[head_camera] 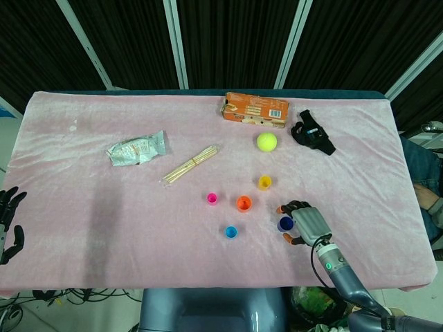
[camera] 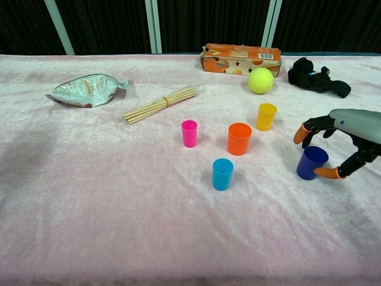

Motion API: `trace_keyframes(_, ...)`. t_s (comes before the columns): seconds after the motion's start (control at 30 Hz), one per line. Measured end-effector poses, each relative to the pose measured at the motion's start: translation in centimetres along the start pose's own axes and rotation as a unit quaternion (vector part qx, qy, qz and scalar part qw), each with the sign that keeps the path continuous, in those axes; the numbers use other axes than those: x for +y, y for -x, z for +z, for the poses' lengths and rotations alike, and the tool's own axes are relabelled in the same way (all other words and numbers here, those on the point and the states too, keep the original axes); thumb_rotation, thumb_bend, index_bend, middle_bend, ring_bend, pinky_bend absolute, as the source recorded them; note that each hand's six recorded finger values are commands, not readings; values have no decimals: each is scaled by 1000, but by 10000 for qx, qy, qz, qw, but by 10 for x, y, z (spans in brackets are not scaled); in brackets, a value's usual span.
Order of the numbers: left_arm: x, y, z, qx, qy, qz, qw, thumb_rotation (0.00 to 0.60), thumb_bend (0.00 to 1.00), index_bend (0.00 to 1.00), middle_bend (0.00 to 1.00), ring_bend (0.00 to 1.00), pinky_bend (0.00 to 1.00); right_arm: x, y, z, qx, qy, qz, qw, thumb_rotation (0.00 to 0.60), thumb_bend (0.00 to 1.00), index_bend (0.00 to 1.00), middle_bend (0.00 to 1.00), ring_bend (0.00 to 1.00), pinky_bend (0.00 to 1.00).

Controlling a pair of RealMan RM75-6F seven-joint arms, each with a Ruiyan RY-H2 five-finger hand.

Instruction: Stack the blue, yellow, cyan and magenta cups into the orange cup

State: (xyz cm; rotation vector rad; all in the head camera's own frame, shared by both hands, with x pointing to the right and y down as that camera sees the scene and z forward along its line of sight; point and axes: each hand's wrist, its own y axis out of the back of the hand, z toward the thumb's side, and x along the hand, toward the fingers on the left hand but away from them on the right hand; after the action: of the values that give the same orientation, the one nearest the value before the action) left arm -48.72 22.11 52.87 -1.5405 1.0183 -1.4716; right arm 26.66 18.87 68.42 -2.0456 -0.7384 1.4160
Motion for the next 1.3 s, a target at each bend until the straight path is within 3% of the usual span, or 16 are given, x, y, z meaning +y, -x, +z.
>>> trace_keyframes(0.5,0,0,0,1,-72,13,10000,600,707,96,37,0,6,-3,4,-3,-48,-6,21,10000,600,260,403,433,235,204)
trace_keyframes(0.73,0,0,0,-4,-81,7,10000,600,707,96,37,0,6,-1,7,-6,-94,-11,-56,9999,600,323,498,503,289,212)
trace_keyframes(1.0,0,0,1,-11,-73,12,10000,600,707,96,37,0,6,30,14,1,83,-254,-204,9994,600,325,512,507,290,211)
trace_keyframes(1.3,0,-1,1,-14,-82,0,10000,600,707,96,37,0,6,72,35,32,301,-718,-84,9969,600,326,514,502,291,210)
